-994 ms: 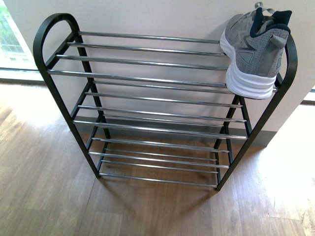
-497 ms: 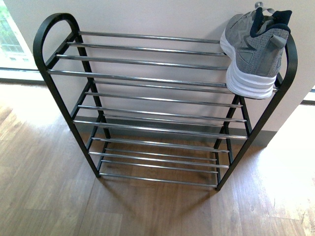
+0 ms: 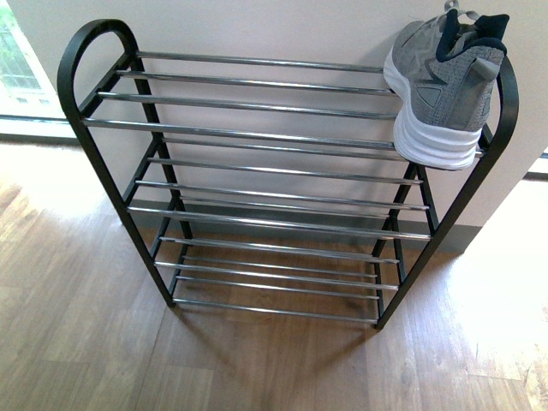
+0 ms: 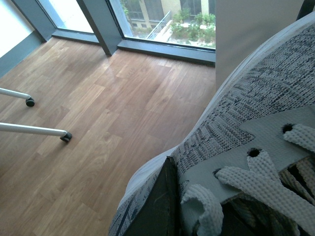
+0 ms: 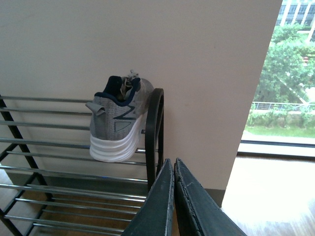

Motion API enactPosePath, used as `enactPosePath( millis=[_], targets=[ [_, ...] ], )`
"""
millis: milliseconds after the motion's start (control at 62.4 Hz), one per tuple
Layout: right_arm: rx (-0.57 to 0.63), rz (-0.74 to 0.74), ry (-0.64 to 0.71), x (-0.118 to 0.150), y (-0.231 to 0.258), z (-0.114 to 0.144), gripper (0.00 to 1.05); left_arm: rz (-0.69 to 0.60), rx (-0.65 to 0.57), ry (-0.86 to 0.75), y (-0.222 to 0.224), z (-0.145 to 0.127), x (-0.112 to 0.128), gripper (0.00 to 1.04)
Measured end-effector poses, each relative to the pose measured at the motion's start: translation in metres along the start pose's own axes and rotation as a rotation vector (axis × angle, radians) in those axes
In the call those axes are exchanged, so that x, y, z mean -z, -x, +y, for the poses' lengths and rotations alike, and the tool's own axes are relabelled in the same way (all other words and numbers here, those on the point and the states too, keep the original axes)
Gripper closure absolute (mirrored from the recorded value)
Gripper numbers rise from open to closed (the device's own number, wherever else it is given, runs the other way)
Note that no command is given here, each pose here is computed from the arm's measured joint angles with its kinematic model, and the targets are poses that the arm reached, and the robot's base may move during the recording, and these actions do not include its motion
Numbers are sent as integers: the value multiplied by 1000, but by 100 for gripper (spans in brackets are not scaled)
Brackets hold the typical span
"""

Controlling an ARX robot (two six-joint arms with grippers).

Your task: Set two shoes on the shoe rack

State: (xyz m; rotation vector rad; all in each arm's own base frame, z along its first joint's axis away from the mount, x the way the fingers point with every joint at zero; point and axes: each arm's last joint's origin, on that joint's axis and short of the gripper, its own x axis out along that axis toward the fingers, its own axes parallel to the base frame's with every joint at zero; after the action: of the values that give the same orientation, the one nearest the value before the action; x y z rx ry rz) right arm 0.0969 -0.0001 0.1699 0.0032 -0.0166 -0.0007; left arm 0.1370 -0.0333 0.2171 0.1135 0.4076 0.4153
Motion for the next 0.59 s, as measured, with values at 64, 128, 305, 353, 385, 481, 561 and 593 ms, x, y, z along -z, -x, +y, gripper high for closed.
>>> enactPosePath(
  millis=[64,128,305,353,385,481,561,593],
  targets=[
    [0,0,0,0,0,0,103,0,-1,0,0,0,0,104],
    [0,0,0,0,0,0,100,0,-1,0,0,0,0,104],
    [0,0,0,0,0,0,66,0,-1,0,0,0,0,104],
    [0,0,0,0,0,0,57,0,-1,0,0,0,0,104],
    [-2,0,0,0,0,0,52,0,-2,0,0,0,0,104],
    [-4,0,0,0,0,0,36,-2,-13,1,0,1,0,104],
    [-4,0,0,0,0,0,22,-3,-14,2,0,1,0,104],
    [-3,0,0,0,0,0,17,-2,-13,1,0,1,0,104]
  ],
)
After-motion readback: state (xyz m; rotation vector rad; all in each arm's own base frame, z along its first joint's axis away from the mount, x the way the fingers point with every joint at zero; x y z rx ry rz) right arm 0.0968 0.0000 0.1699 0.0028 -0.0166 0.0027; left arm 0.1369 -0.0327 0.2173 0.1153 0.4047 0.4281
